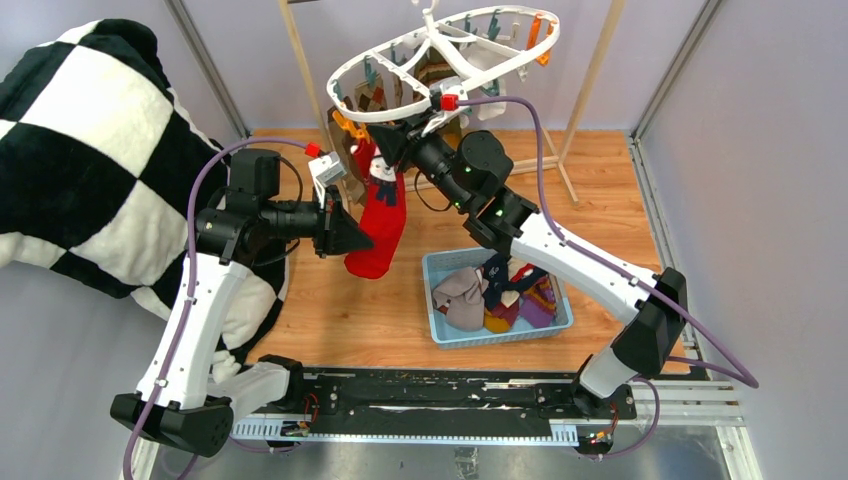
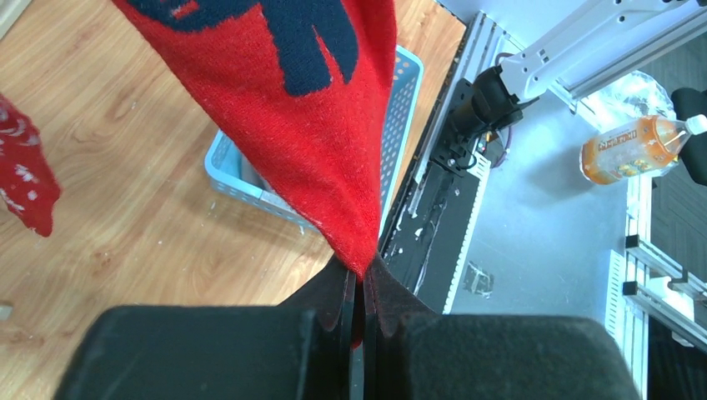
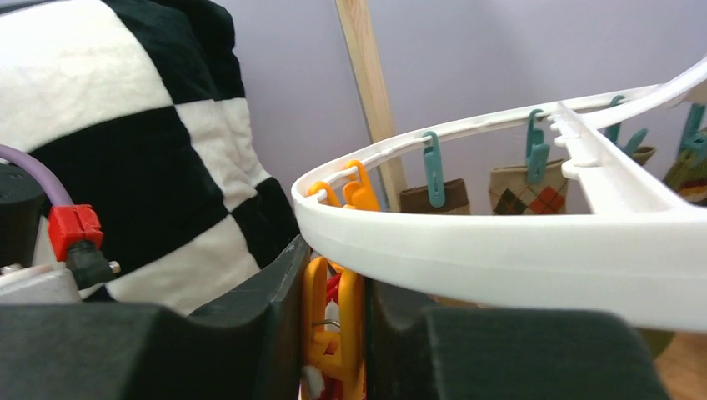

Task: Remove the socks clipped to the hanger
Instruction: Remove the sock from the hanger.

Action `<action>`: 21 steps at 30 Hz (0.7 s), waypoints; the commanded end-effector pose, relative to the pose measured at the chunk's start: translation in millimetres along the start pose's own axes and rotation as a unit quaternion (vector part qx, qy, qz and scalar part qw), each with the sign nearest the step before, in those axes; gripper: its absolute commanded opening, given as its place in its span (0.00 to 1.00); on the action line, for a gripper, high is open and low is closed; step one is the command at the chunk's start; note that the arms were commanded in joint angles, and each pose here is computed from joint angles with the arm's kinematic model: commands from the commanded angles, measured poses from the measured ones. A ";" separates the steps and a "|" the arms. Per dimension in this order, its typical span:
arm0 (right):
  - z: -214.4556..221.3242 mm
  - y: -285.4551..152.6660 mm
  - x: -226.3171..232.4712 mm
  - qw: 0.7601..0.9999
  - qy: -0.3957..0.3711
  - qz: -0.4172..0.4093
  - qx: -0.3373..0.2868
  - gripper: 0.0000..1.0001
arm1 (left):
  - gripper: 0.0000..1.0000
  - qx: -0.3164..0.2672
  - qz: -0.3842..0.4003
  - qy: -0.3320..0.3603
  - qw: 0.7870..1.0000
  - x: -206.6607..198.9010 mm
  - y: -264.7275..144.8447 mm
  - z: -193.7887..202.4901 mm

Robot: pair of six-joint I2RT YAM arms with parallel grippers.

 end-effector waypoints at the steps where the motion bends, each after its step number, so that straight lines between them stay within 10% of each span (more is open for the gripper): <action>1: -31.4 -3.6 17.2 0.999 0.013 -0.031 -0.030 0.13 | 0.00 0.002 -0.003 0.003 1.000 -4.7 -1.3 3.9; 10: -29.9 -8.3 17.9 0.996 0.057 -0.064 -0.011 0.02 | 0.00 0.012 -0.011 0.003 1.000 -3.7 -0.8 20.6; 21: -18.8 -39.5 9.4 0.996 0.060 -0.054 0.037 1.00 | 0.00 0.010 -0.017 0.010 1.000 -6.9 -3.3 23.7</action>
Point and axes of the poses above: each gripper's point midway between its finger pads, its own y axis out along the fingers, its own x axis along the line the jaws close on, z = x × y, the point moved 4 cm from there along -y, back along the fingers, and after that the axes turned 6 degrees about y, right-handed, at the moved point
